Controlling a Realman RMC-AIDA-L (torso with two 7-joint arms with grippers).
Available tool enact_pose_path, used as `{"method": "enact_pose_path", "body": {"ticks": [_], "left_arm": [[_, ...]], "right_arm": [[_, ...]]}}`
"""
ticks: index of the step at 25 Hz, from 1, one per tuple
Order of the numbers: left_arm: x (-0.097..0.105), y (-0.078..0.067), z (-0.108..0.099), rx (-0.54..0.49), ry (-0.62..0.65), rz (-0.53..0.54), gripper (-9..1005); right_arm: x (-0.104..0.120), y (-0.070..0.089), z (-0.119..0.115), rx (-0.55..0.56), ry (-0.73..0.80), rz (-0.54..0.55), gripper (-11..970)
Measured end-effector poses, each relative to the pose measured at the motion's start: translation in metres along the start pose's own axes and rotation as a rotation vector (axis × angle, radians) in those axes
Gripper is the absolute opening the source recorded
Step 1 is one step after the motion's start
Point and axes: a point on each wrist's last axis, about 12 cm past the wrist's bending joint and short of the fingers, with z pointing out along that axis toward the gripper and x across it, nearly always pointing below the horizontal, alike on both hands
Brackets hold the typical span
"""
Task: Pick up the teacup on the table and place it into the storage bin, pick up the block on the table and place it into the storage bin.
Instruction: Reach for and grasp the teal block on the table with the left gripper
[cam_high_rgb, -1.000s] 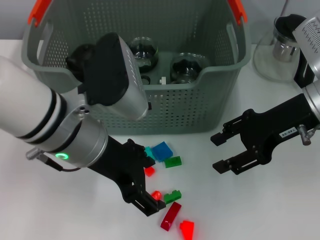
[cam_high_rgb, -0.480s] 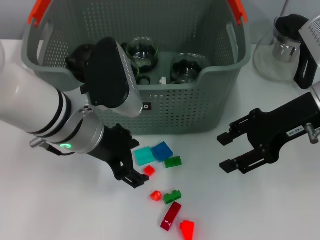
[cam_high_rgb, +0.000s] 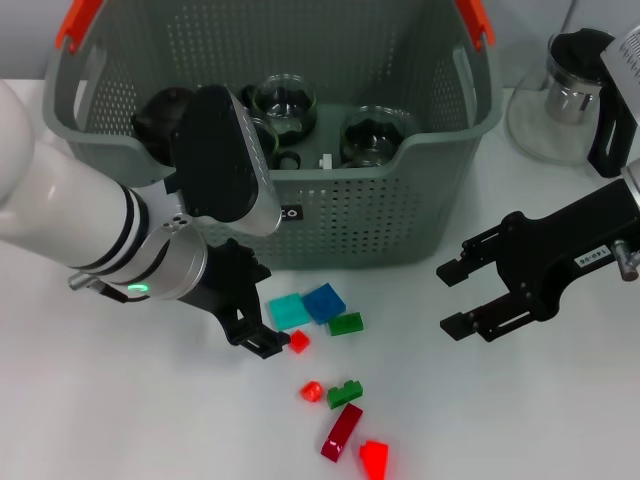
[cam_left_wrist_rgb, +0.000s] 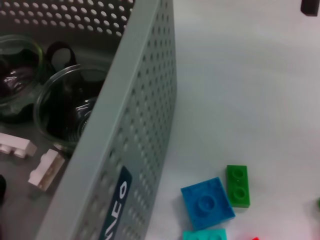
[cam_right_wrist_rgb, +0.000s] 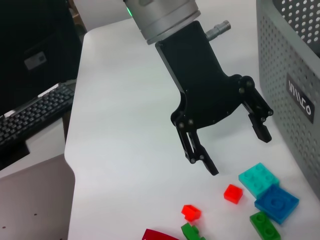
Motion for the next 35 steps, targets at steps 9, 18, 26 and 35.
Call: {"method": "enact_pose_path", "body": {"ticks": [9,18,26,35], "left_arm": [[0.004,0.001,0.009,-0.006,0.004,0.037,801],[0.003,0.003,0.014,0.005,0.015,0.063,777],[0.002,0.004,0.019,0.010,0.023,0.067,755],[0.000,0.003,0.025,-0.005,0.039,0.093,690]], "right_arm": [[0.000,-0.001,-0.001,0.007,0.001,0.000,715],[0.000,0.000,0.001,0.004,-0.002,0.012,716],[0.000,0.000,0.002,0.003,-0.003,0.013,715],[0.000,0.000,0.002,0.003,-0.003,0.014,716]]}}
